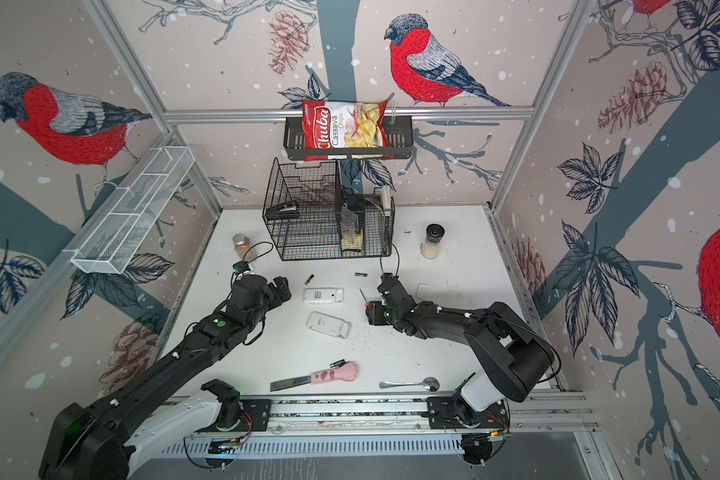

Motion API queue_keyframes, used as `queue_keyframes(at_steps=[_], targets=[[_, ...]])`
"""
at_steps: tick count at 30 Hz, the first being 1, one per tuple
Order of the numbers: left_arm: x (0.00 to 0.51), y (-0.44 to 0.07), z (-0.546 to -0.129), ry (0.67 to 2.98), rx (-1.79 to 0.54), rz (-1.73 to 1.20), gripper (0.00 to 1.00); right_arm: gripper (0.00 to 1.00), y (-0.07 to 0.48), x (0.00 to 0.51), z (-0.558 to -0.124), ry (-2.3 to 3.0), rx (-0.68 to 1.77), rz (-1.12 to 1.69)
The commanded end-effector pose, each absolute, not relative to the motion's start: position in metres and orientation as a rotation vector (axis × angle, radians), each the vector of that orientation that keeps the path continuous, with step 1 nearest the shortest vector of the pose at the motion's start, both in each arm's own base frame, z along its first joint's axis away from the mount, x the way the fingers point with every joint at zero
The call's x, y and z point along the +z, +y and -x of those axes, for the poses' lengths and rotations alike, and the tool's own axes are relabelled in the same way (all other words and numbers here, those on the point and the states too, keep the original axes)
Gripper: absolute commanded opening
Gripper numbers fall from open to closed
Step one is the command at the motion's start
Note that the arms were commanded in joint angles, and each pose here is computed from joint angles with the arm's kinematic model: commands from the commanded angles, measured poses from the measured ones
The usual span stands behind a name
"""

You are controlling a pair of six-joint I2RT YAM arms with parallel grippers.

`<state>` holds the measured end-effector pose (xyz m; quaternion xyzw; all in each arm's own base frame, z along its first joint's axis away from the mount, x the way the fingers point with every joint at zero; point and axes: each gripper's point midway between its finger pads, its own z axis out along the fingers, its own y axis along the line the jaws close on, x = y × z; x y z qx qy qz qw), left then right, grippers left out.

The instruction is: Unload the batteries from the remote control

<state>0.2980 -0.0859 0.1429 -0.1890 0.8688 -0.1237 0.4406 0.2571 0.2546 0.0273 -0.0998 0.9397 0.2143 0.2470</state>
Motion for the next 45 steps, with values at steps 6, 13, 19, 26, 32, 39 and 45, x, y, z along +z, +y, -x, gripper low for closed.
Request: queue_keyframes(at_steps=[6,13,19,26,32,39,45], targets=[[0.141,-0.094,-0.299,2.178,-0.347,0.435,0.96,0.65,0.246,0.011,-0.250,2.628,0.294,0.367],[0.140,-0.114,-0.298,2.215,-0.442,0.345,0.93,0.67,0.258,0.013,-0.246,2.632,0.314,0.425],[0.137,-0.147,-0.297,2.285,-0.607,0.240,0.84,0.73,0.270,0.029,-0.241,2.610,0.427,0.467],[0.140,-0.176,-0.296,2.332,-0.637,0.163,0.75,0.74,0.265,0.042,-0.243,2.566,0.446,0.449],[0.134,-0.227,-0.291,2.400,-0.707,0.053,0.68,0.75,0.258,0.045,-0.244,2.551,0.441,0.435],[0.121,-0.271,-0.286,2.448,-0.787,-0.034,0.45,0.75,0.250,0.041,-0.242,2.556,0.462,0.393],[0.120,-0.312,-0.283,2.437,-0.916,-0.085,0.29,0.74,0.248,0.037,-0.240,2.558,0.487,0.377]])
